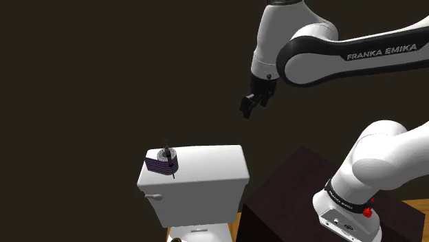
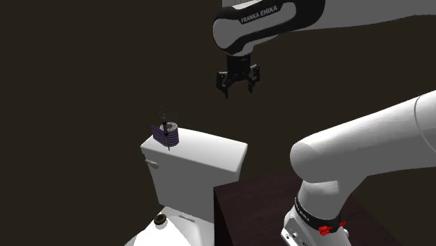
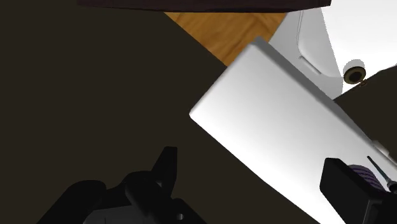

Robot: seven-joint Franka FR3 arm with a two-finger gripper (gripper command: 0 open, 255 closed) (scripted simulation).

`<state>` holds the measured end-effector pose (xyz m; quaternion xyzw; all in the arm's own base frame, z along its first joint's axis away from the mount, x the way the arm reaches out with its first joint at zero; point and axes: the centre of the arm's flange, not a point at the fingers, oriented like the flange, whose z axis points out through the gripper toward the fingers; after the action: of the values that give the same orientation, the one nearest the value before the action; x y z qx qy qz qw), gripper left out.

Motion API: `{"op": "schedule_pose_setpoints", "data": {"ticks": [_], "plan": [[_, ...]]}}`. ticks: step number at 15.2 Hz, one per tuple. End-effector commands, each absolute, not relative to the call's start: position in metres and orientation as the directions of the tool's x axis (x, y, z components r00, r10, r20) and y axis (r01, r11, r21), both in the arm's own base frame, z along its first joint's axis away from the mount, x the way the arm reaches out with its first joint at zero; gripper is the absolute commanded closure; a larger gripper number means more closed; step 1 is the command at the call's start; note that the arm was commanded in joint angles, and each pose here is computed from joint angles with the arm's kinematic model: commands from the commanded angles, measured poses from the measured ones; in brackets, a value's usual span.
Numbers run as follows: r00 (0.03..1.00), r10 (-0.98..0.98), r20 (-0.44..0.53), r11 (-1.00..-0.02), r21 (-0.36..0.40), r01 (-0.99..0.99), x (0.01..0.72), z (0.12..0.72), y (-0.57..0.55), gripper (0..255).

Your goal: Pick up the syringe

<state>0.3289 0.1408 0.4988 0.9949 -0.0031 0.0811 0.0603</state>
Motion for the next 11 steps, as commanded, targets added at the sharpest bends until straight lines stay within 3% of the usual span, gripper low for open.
{"op": "schedule_pose_setpoints", "data": {"ticks": [1, 11], "plan": [[0.982, -0.004, 0.190, -0.992, 0.120, -0.028, 0.338, 0.486, 0.166, 0], [0.946, -0.039, 0.321, -0.988, 0.129, -0.084, 0.379, 0.428, 0.276, 0]]}}
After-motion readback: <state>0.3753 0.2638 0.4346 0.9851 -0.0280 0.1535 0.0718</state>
